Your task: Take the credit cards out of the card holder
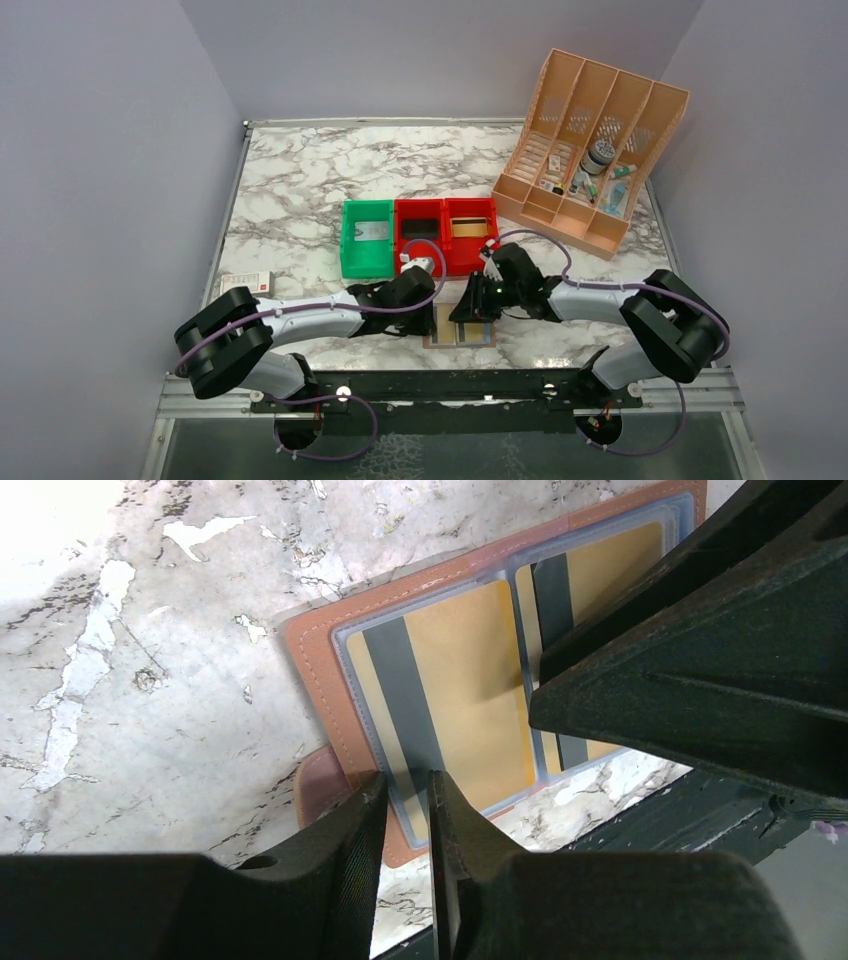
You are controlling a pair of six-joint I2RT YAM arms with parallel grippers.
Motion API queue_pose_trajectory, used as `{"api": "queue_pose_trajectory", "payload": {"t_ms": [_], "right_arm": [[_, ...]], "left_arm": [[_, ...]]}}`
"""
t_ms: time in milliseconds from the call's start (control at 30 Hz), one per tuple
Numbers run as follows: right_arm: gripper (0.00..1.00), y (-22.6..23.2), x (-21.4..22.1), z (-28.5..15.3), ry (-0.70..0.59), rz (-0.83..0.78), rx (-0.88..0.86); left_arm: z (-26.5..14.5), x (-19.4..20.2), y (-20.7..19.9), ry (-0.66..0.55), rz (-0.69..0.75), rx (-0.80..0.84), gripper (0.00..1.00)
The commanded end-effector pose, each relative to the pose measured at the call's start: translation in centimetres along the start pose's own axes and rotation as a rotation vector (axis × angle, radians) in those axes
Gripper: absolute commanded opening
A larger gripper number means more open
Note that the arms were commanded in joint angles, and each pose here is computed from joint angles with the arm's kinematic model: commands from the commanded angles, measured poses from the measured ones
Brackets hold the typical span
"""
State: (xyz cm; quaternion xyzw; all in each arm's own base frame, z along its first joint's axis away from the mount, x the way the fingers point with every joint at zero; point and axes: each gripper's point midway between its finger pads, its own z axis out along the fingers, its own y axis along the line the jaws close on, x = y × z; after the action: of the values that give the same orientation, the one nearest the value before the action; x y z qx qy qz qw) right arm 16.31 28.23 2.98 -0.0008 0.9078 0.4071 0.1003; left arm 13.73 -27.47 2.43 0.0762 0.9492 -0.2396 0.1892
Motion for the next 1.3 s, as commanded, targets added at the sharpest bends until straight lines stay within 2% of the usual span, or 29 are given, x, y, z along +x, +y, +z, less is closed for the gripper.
{"api": "queue_pose_trajectory", "payload": {"t_ms": [0,300,967,1267], "right_arm": [[0.26,-1.0,0.3,-0.1,-0.011,-0.009,0.036],[0.25,-2.2,0.2,0.0,-0.014,-0.026,0.100],[0.22,-3.2,-0.5,0.2,-0.023,-0.083,0.214],[0.19,-3.1,-0.1,0.5,-0.009,-0.084,0.218]], "left_arm": [[0.3,0.8,2.3,0.004,0.020,-0.087,0.24],[-0.1,0.4,2.3,-0.013,0.024,-0.089,0.24],[-0.4,-1.7,1.1,-0.056,0.080,-0.092,0.31],[0.3,-1.0,1.8,-0.014,0.105,-0.122,0.22]]}}
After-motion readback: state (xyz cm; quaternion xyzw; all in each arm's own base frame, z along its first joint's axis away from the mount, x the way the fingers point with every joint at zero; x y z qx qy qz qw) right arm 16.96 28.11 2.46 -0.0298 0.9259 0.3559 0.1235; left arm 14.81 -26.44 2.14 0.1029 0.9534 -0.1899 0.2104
